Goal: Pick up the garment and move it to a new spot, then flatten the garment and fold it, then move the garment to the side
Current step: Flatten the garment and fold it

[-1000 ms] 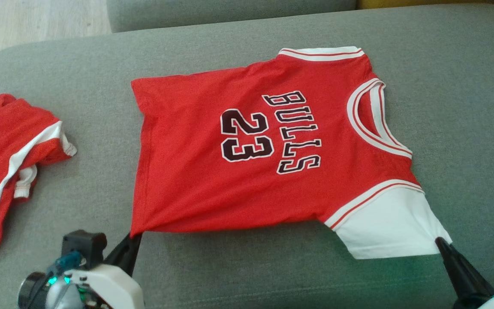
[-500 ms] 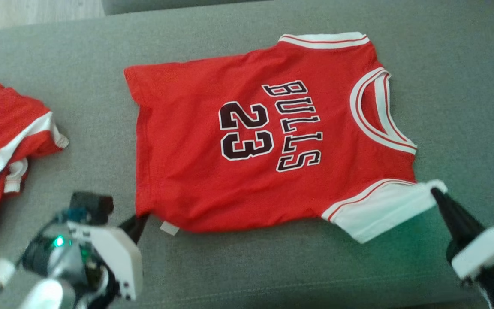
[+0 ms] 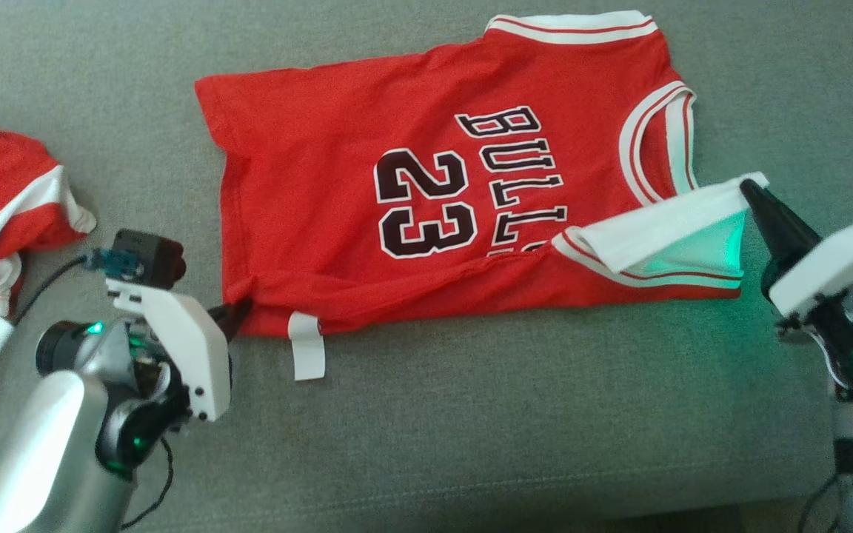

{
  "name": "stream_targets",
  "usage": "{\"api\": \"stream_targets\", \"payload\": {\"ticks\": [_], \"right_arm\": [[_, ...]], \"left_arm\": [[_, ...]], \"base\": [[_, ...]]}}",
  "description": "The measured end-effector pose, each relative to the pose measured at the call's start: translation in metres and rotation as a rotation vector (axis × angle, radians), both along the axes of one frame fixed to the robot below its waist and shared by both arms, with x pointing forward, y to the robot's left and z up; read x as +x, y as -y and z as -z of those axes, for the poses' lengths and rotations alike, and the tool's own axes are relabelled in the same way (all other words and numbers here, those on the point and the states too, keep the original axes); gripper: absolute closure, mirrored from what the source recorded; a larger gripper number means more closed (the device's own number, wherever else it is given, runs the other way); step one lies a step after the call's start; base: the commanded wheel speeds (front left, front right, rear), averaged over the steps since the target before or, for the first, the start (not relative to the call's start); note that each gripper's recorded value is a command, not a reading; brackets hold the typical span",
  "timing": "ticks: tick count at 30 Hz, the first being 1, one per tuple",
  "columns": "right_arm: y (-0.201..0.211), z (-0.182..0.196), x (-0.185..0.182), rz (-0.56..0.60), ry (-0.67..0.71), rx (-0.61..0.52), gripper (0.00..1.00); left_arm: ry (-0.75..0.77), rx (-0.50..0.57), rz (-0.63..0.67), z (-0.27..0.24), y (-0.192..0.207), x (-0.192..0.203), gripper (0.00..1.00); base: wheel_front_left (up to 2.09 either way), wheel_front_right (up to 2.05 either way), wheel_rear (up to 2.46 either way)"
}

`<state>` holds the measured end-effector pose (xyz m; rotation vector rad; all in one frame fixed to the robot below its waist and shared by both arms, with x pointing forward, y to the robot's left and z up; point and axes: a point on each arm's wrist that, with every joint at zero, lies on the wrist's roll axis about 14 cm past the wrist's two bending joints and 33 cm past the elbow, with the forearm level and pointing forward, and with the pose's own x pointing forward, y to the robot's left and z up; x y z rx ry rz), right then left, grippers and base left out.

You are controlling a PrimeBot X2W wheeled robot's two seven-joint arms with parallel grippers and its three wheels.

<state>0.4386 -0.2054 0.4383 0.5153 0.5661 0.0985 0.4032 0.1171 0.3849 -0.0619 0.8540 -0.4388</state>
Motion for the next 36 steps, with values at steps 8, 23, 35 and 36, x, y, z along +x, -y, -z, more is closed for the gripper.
{"api": "stream_targets", "payload": {"ticks": [8,23,35,36], "right_arm": [[-0.011,0.008,0.029,-0.021,0.036,0.003,0.96],[-0.009,-0.045,0.039,-0.002,0.546,-0.229,0.00],[-0.009,-0.050,-0.017,0.008,0.609,-0.361,0.00],[-0.010,-0.048,-0.023,0.013,0.601,-0.356,0.00]], "left_arm": [[-0.033,-0.042,-0.050,0.013,-0.002,0.013,1.00],[0.527,-0.135,-0.338,-0.047,-0.011,0.059,0.00],[0.814,-0.034,-0.398,-0.086,-0.015,0.032,0.00],[0.826,-0.024,-0.390,-0.089,-0.014,0.030,0.00]], "base": [[0.00,0.00,0.00],[0.00,0.00,0.00],[0.00,0.00,0.00],[0.00,0.00,0.00]]}}
